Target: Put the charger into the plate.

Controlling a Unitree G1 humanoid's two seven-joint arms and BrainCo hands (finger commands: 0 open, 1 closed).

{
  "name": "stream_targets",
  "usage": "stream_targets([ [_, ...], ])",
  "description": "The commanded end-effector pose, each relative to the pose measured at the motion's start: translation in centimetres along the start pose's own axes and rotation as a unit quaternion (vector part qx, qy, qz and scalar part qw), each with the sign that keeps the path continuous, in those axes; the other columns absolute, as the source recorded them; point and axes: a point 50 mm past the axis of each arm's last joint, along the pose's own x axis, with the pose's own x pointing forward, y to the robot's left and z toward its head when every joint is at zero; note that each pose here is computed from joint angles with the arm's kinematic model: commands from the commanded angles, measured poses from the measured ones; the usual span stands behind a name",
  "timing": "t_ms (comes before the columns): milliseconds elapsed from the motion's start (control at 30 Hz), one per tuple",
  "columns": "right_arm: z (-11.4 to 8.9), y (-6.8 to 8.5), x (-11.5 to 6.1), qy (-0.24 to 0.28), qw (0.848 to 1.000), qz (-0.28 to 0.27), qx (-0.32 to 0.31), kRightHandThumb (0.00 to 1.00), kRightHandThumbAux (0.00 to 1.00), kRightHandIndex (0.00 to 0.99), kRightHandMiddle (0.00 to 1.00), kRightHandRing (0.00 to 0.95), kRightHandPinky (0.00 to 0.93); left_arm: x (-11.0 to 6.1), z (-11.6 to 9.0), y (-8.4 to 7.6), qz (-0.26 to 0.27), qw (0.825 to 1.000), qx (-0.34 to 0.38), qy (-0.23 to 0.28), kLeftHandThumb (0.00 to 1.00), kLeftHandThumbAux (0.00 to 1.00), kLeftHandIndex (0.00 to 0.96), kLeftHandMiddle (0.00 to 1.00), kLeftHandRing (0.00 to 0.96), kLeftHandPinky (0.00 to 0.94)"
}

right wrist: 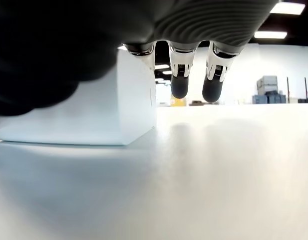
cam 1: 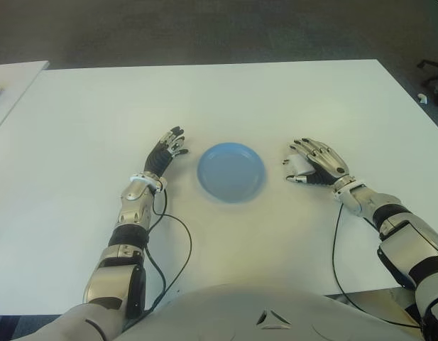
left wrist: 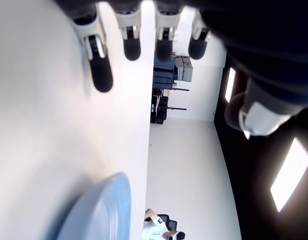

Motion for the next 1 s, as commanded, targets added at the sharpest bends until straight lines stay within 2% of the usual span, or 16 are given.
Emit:
stream_targets([
  [33,-0.1,2.3,-2.2,0.007,0.998,0.056,-0.021,0.287,0.246,0.000,0.000,0.000,0.000,-0.9,-1.2,0.4,0.004,0.999,-0.006,0.031,0.000,0.529,0.041,0.076,0.046,0.005],
  [367,0.3,3.3,-2.8,0.023,0.997,0.078,0.008,0.267,0.254,0.000,0.000,0.000,0.000,-1.0,-1.1,0.6,0.003,1.000,-0.013,0.028,0.000,0.538,0.044,0.079,0.048,0.008],
  [1000,0.5,3.6,-2.9,0.028,0.995,0.097,0.024,0.247,0.271,0.000,0.000,0.000,0.000,-1.2,-0.9,0.6,-0.005,0.999,-0.021,0.025,0.000,0.541,0.042,0.084,0.050,0.005],
])
